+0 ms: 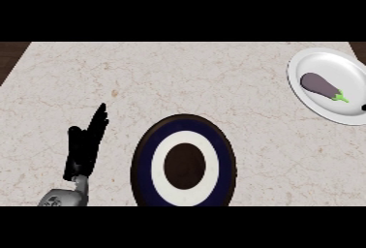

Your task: Pick the eggplant from the plate and place it in the plate

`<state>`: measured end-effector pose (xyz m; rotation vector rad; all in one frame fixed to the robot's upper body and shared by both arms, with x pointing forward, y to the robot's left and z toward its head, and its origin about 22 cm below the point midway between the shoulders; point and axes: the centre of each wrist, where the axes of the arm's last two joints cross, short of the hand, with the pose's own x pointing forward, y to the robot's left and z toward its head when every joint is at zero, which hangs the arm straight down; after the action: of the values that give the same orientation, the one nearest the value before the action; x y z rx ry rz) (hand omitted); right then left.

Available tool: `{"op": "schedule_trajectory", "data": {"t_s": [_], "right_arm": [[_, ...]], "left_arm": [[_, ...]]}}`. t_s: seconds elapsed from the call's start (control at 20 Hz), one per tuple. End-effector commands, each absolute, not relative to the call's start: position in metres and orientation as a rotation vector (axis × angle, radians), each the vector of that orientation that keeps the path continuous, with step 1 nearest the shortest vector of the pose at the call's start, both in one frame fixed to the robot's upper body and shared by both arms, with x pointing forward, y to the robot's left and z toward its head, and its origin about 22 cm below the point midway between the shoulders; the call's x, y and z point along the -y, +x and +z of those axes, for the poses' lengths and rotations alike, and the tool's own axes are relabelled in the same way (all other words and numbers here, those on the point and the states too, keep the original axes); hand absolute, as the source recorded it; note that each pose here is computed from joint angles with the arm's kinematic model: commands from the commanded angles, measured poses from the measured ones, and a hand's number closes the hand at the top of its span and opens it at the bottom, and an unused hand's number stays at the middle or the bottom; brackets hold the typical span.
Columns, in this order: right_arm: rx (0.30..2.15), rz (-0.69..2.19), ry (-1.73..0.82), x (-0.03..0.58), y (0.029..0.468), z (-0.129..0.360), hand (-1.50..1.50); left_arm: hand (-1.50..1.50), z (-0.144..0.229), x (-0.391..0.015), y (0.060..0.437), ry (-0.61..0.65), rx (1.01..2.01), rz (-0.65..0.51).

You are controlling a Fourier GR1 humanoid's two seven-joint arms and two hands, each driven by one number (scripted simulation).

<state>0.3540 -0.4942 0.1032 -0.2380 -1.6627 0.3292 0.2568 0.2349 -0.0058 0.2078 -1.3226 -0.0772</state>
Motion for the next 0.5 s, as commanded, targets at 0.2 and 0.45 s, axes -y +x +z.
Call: {"op": "schedule_trajectory", "data": {"t_s": [0.2,0.45], "right_arm": [[1.757,0.33,-0.133,0.496,0.343,0.082,-1.5],[1.694,0.345,-0.191,0.491,0.344,0.075,-1.5]], "left_arm": [[0.0,-0.005,-0.245,0.255,0.205,1.317,-0.087],[0.0,-0.003,-0.252,0.255,0.191,1.329,-0.082]]}}
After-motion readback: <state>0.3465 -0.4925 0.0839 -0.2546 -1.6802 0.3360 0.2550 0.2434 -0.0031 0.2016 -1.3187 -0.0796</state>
